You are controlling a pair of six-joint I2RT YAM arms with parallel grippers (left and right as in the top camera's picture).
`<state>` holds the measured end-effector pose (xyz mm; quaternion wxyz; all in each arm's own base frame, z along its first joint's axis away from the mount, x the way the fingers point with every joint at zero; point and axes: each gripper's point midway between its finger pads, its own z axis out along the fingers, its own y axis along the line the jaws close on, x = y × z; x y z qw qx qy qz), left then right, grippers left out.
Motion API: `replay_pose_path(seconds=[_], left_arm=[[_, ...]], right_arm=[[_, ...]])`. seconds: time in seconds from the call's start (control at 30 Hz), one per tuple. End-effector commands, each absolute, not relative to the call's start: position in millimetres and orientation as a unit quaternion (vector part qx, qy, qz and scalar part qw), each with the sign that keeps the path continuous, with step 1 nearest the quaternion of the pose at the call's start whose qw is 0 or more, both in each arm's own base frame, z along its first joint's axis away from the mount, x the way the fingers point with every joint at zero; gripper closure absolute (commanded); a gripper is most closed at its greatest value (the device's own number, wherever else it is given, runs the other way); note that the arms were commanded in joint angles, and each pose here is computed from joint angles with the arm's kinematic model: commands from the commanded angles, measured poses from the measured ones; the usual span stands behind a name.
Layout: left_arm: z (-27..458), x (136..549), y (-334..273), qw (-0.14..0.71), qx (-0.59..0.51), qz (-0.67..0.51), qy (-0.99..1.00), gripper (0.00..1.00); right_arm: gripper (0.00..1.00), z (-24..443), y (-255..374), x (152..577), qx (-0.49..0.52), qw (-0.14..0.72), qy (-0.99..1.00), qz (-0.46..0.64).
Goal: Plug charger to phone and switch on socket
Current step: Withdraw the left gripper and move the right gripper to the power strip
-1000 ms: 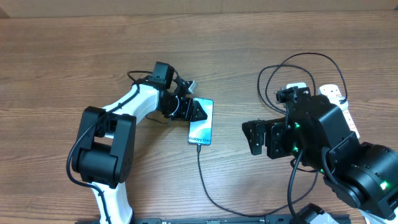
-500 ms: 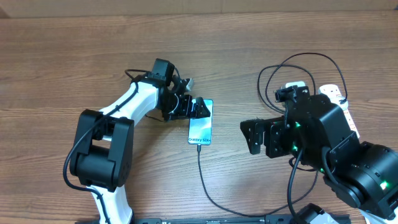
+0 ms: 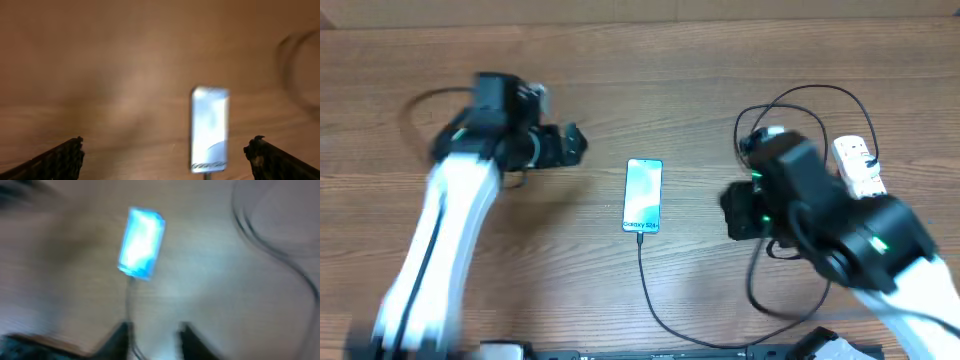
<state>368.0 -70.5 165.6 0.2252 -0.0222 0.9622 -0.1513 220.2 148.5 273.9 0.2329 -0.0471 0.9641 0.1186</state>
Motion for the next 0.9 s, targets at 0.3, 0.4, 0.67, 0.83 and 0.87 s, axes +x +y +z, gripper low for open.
replay_pose_path(seconds=[0.3,0.4,0.67,0.83,0.87], left_arm=[[348,229,-7,0.494,-0.127,-0.07,0.857,0.0],[344,206,2,0.49,-0.15,-0.062,0.856,0.0],[334,183,11,0.473,-0.18,-0.05,0.861,0.0],[332,182,11,0.469,-0.183,-0.051,0.862,0.0],[332,182,11,0.469,-0.183,-0.051,0.863,0.0]], right_arm=[[0.96,226,4,229,0.378,0.178,0.897,-0.147],[0.96,227,-34,245,0.432,0.186,0.871,-0.14],[0.96,189,-123,306,0.479,0.16,0.863,0.012],[0.96,136,-152,320,0.503,0.084,0.859,0.055],[0.96,126,-155,324,0.503,0.069,0.859,0.064]])
